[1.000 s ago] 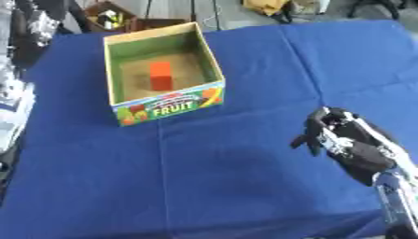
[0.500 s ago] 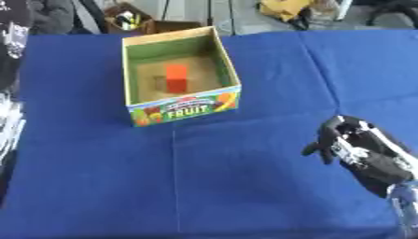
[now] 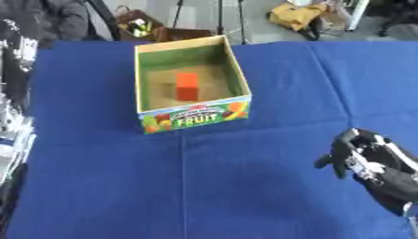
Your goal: Pick up objects on the table and place them in the box.
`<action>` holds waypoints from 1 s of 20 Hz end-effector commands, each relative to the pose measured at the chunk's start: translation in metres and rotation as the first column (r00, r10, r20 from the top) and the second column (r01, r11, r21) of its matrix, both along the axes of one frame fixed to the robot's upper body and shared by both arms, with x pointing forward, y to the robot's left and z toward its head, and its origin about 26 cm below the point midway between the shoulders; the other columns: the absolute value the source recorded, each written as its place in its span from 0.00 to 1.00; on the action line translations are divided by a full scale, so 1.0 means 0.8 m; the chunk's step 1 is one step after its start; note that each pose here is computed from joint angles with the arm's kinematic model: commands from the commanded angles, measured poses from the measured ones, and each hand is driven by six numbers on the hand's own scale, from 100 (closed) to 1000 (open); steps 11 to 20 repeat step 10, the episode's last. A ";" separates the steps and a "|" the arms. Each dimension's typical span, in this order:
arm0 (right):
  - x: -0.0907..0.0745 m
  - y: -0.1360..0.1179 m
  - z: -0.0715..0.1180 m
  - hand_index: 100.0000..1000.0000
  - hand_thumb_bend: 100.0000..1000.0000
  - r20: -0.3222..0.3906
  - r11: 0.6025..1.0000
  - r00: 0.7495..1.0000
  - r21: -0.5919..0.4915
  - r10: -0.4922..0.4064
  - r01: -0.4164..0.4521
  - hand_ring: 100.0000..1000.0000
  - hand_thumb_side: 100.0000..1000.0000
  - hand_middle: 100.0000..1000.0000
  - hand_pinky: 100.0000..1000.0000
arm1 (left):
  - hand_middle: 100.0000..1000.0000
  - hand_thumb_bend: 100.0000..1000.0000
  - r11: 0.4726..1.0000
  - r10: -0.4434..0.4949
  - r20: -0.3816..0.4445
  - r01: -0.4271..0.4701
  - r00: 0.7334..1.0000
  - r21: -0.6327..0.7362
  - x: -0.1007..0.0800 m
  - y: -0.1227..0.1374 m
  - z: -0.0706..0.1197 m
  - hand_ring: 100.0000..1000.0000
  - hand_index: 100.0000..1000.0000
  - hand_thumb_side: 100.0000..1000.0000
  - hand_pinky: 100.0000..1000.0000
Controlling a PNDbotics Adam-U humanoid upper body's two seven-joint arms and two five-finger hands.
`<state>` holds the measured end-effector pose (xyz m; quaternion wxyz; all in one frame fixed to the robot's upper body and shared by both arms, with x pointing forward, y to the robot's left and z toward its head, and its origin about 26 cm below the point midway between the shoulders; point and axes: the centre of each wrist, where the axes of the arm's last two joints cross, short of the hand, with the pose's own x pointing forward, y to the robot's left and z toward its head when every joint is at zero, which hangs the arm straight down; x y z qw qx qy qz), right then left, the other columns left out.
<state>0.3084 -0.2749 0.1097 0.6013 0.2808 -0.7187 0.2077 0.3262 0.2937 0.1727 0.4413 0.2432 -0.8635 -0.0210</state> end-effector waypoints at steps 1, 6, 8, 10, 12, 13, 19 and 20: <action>0.001 -0.003 0.010 0.31 0.00 0.026 1.000 1.000 -0.015 -0.003 0.003 0.24 0.09 0.27 0.54 | 0.57 0.63 1.000 0.002 0.032 -0.002 0.999 -0.003 -0.003 0.002 0.010 0.57 0.72 0.79 0.62; 0.001 -0.004 0.009 0.31 0.00 0.024 1.000 1.000 -0.015 -0.007 0.007 0.24 0.09 0.27 0.54 | 0.56 0.63 1.000 0.000 0.021 0.000 1.000 -0.008 -0.004 0.001 0.006 0.57 0.71 0.79 0.62; 0.001 -0.004 0.010 0.31 0.00 0.025 1.000 1.000 -0.016 -0.006 0.006 0.24 0.09 0.27 0.54 | 0.56 0.63 1.000 0.000 0.020 0.000 1.000 -0.010 -0.004 0.000 0.005 0.57 0.71 0.79 0.62; 0.001 -0.004 0.010 0.31 0.00 0.025 1.000 1.000 -0.016 -0.006 0.007 0.24 0.09 0.27 0.54 | 0.56 0.63 1.000 0.001 0.019 0.000 1.000 -0.011 -0.005 0.000 0.004 0.57 0.71 0.79 0.62; 0.001 -0.004 0.010 0.31 0.00 0.025 1.000 1.000 -0.016 -0.006 0.007 0.24 0.09 0.27 0.54 | 0.56 0.63 1.000 0.001 0.019 0.000 1.000 -0.011 -0.005 0.000 0.004 0.57 0.71 0.79 0.62; 0.001 -0.004 0.010 0.31 0.00 0.025 1.000 1.000 -0.016 -0.006 0.007 0.24 0.09 0.27 0.54 | 0.56 0.63 1.000 0.001 0.019 0.000 1.000 -0.011 -0.005 0.000 0.004 0.57 0.71 0.79 0.62; 0.001 -0.004 0.010 0.31 0.00 0.025 1.000 1.000 -0.016 -0.006 0.007 0.24 0.09 0.27 0.54 | 0.56 0.63 1.000 0.001 0.019 0.000 1.000 -0.011 -0.005 0.000 0.004 0.57 0.71 0.79 0.62; 0.001 -0.004 0.010 0.31 0.00 0.025 1.000 1.000 -0.016 -0.006 0.007 0.24 0.09 0.27 0.54 | 0.56 0.63 1.000 0.001 0.019 0.000 1.000 -0.011 -0.005 0.000 0.004 0.57 0.71 0.79 0.62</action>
